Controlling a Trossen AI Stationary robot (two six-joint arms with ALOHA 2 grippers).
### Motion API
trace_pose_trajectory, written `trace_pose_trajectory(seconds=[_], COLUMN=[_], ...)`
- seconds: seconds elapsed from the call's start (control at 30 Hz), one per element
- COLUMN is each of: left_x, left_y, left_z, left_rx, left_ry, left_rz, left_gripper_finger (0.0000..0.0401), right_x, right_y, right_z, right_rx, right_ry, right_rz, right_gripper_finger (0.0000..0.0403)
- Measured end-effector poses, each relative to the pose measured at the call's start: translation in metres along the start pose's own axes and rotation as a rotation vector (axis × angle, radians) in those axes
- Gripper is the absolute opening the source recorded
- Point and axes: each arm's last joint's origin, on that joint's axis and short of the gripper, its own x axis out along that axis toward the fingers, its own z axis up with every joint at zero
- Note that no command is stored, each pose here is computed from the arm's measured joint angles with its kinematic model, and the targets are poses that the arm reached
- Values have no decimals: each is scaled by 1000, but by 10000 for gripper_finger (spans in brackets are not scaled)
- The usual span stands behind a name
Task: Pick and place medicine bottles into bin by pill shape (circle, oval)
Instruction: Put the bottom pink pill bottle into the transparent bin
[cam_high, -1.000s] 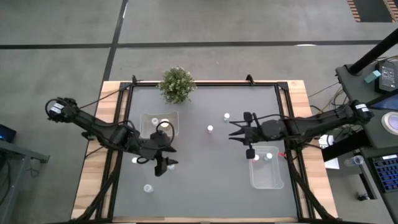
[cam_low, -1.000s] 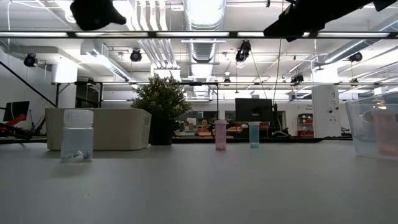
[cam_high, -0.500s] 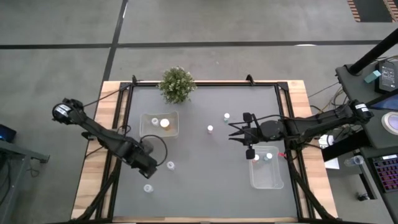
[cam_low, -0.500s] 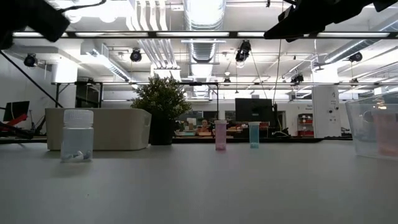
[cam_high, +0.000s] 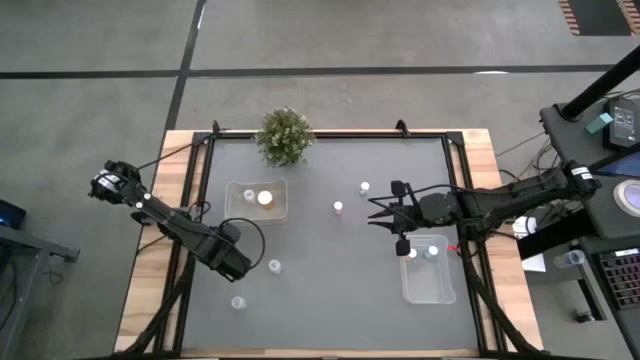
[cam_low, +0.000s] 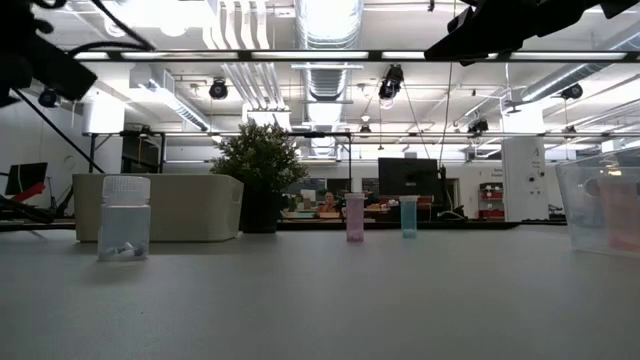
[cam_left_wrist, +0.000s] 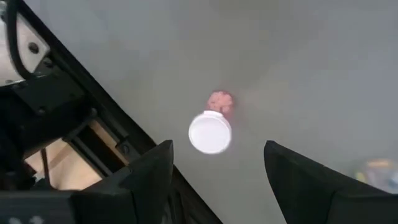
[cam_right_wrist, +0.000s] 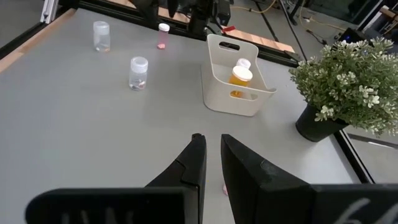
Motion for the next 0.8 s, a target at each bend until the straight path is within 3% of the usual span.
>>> trace_pose_trajectory(seconds=[0.5, 0.8], left_x=[32, 30], left_y=[4, 2], left_z=[1, 2], left_rx=[0, 0], left_ry=[-6, -9], left_rz=[-18, -40], left_gripper_finger=[229, 158], right_x=[0, 0], right_y=[0, 0], right_z=[0, 0], right_rx=[1, 3], right_ry=[-1, 0], right_rz=[0, 0], right_gripper_finger=[38, 38])
